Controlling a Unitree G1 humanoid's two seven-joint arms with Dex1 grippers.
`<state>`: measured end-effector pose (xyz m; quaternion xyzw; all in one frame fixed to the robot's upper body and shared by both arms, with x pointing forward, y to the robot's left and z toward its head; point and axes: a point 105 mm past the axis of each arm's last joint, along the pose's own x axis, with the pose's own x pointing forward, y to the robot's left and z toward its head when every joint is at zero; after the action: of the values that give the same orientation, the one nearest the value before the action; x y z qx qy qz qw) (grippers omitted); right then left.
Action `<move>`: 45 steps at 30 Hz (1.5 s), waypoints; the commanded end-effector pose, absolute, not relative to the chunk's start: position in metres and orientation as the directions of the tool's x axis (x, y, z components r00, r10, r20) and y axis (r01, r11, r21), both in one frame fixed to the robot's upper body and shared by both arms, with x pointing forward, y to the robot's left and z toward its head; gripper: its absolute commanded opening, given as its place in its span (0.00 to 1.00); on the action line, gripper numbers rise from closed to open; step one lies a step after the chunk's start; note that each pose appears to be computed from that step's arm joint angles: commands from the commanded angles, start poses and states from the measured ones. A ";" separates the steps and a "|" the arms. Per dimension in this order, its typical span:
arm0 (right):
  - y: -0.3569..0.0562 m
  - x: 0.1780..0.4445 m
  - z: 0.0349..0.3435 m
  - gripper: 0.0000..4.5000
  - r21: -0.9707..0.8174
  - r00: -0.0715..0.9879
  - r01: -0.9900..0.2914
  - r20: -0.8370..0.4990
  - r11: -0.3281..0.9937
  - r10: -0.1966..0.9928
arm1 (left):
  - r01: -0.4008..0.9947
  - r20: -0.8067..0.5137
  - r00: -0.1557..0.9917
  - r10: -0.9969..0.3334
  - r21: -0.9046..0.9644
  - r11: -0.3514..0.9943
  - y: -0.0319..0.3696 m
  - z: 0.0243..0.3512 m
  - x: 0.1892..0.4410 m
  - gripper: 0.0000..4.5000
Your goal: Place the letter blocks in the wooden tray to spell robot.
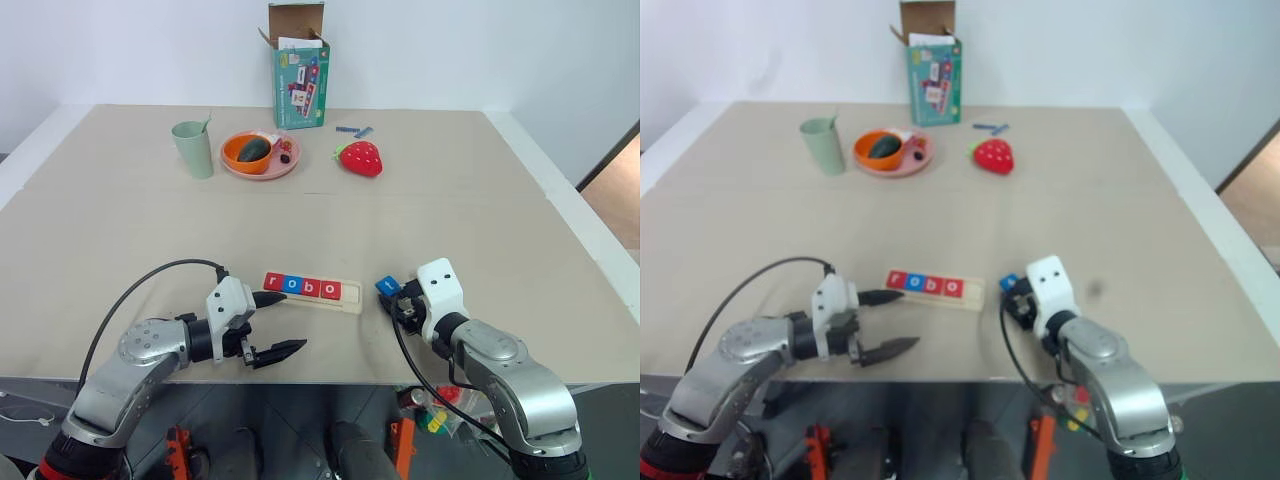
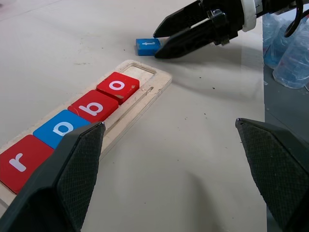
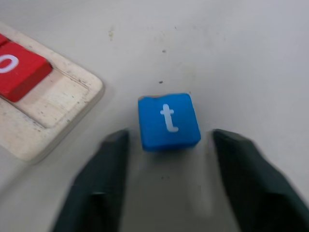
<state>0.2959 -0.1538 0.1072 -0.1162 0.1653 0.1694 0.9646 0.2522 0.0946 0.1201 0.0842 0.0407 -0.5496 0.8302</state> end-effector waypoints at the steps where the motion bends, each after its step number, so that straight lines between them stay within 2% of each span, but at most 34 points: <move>1: -0.157 0.297 0.136 0.94 -0.201 0.921 -0.341 -0.265 0.918 0.284 | 0.923 -0.152 0.379 -0.913 0.134 0.361 0.092 0.128 0.248 1.00; 2: -0.158 0.297 0.140 0.99 -0.200 0.923 -0.341 -0.258 0.918 0.287 | 0.923 -0.154 0.378 -0.913 0.134 0.360 0.092 0.127 0.247 1.00; 3: -0.158 0.297 0.146 0.99 -0.199 0.917 -0.362 -0.254 0.911 0.309 | 0.924 -0.155 0.376 -0.913 0.134 0.358 0.091 0.127 0.247 1.00; 7: -0.155 0.298 0.167 0.99 -0.202 0.817 -0.562 -0.286 0.803 0.500 | 0.928 -0.157 0.367 -0.917 0.134 0.348 0.090 0.126 0.247 1.00; 11: -0.162 0.307 0.176 0.99 -0.258 0.645 -0.761 -0.393 0.595 0.655 | 0.933 -0.152 0.352 -0.923 0.139 0.333 0.087 0.126 0.248 1.00; 14: -0.168 0.316 0.167 0.99 -0.309 0.502 -0.864 -0.468 0.397 0.728 | 0.935 -0.142 0.344 -0.928 0.140 0.325 0.084 0.127 0.249 1.00; 20: -0.177 0.342 0.149 0.99 -0.372 0.329 -0.919 -0.536 0.132 0.777 | 0.937 -0.129 0.338 -0.932 0.144 0.319 0.081 0.129 0.247 1.00; 23: -0.170 0.359 0.151 0.99 -0.393 0.296 -0.916 -0.512 0.086 0.807 | 0.933 -0.134 0.349 -0.927 0.148 0.329 0.084 0.128 0.246 1.00; 27: -0.167 0.364 0.145 0.99 -0.364 0.227 -0.931 -0.531 0.022 0.816 | 0.928 -0.136 0.362 -0.922 0.147 0.343 0.086 0.127 0.245 1.00; 30: -0.168 0.361 0.136 0.82 -0.347 0.181 -0.938 -0.557 -0.029 0.810 | 0.924 -0.138 0.374 -0.917 0.145 0.355 0.088 0.126 0.244 1.00; 33: -0.169 0.360 0.134 0.57 -0.327 0.162 -0.944 -0.564 -0.039 0.810 | 0.920 -0.139 0.383 -0.913 0.143 0.364 0.089 0.126 0.243 1.00; 34: -0.169 0.360 0.135 0.55 -0.326 0.160 -0.945 -0.562 -0.039 0.811 | 0.920 -0.139 0.384 -0.913 0.143 0.366 0.089 0.125 0.243 1.00; 35: -0.169 0.361 0.137 0.44 -0.334 0.165 -0.942 -0.554 -0.037 0.816 | 0.919 -0.141 0.386 -0.912 0.142 0.368 0.090 0.125 0.243 1.00; 36: -0.168 0.361 0.138 0.39 -0.333 0.165 -0.942 -0.546 -0.032 0.821 | 0.919 -0.142 0.387 -0.911 0.142 0.368 0.090 0.124 0.243 1.00; 39: -0.167 0.363 0.143 0.39 -0.349 0.179 -0.937 -0.530 -0.021 0.829 | 0.920 -0.146 0.384 -0.912 0.140 0.365 0.090 0.123 0.243 1.00; 45: -0.168 0.360 0.152 0.39 -0.266 0.148 -0.964 -0.514 0.007 0.845 | 0.924 -0.149 0.374 -0.915 0.138 0.356 0.089 0.122 0.244 1.00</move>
<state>0.3616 -0.1683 0.1303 -0.2836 0.1240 0.6297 0.7125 0.2427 0.0885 0.1119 0.0852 0.0472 -0.5585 0.8238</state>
